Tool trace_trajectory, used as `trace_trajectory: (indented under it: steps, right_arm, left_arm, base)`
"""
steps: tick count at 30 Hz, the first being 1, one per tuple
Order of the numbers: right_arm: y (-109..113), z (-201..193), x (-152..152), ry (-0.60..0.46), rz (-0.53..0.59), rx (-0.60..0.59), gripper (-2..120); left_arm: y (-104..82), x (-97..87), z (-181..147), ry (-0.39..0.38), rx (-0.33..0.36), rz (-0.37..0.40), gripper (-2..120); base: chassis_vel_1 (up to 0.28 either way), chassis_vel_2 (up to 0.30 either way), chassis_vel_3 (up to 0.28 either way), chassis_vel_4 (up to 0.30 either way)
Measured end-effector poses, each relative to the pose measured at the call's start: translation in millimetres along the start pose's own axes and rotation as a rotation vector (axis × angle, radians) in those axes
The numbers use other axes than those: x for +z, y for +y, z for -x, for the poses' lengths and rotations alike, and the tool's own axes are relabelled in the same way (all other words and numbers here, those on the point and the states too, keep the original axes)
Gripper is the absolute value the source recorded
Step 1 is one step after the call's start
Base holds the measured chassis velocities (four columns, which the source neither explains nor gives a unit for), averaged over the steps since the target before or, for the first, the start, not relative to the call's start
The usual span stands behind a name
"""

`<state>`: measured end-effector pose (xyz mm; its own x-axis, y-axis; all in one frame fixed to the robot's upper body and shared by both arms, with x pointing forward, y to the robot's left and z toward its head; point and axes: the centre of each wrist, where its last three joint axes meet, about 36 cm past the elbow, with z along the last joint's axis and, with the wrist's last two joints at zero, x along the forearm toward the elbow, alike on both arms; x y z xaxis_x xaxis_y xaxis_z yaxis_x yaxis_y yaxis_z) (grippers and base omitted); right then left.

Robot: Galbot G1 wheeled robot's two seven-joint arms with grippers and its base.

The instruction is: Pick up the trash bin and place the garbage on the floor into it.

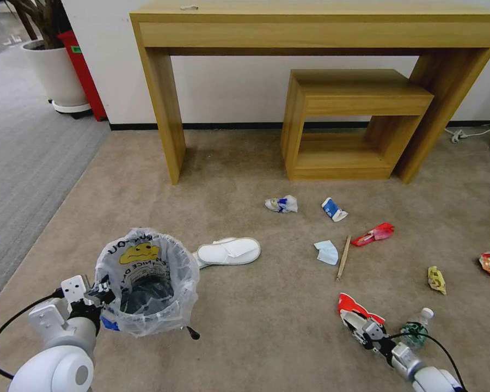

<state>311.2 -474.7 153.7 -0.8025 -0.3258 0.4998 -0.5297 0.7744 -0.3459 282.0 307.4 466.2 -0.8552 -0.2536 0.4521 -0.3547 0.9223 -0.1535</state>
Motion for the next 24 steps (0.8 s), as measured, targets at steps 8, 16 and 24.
trace_trajectory:
  steps: [8, 16, 24]
  right_arm:
    - [0, -19, -3, -0.083, 0.061, -0.046, 0]
    - [-18, -30, -49, -0.296, 0.134, -0.074, 0]
    - [-33, -31, -121, -0.535, 0.124, -0.200, 0]
  left_arm:
    - [1.0, 2.7, 2, 0.007, -0.004, 0.006, 3]
    - [0.5, 4.9, 4, 0.012, -0.004, 0.012, 3]
    - [-1.9, 5.6, 3, 0.011, 0.010, 0.020, 3]
  base:
    - [0.000, 0.000, 0.000, 0.000]
    - [0.000, 0.000, 0.000, 0.000]
    - [0.000, 0.000, 0.000, 0.000]
